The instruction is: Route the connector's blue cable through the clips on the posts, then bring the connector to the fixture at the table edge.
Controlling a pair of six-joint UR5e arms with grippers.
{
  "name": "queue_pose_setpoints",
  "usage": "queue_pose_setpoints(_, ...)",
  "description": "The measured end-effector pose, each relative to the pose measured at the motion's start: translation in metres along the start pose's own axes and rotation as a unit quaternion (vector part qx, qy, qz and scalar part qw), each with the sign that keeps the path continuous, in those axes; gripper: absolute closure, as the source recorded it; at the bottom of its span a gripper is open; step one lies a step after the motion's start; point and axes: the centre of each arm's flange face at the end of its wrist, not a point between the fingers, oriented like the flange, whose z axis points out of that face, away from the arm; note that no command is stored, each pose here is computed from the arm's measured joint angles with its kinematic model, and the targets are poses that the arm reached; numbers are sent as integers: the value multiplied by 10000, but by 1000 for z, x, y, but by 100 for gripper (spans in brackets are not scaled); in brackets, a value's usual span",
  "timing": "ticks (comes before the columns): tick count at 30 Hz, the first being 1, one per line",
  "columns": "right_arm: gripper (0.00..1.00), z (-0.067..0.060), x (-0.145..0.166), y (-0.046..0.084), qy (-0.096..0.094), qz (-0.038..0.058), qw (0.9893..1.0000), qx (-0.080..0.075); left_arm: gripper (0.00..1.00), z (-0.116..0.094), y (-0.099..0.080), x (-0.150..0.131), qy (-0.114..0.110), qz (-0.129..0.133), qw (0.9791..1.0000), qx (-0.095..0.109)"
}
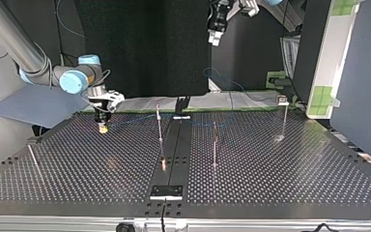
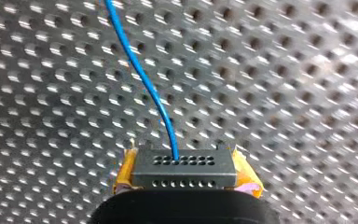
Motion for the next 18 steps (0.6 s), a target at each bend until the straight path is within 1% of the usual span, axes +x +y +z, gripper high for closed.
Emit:
queue_pose_setpoints(5, 100, -8, 21, 0, 165, 123, 9997, -136, 0, 0, 1, 0, 4, 3, 10000, -14)
queue_pose_setpoints(9, 100, -14, 37, -3, 224, 193, 9993, -250, 0, 0, 1, 0, 9, 3, 10000, -1)
queue_pose_setpoints(13, 100, -20, 60, -2, 329, 302, 9982, -390, 0, 1, 1, 0, 13, 2, 10000, 27)
queue_pose_setpoints(18, 100, -26, 89, 1, 525, 330, 9972, -419, 0, 2, 1, 0, 7, -2, 10000, 16)
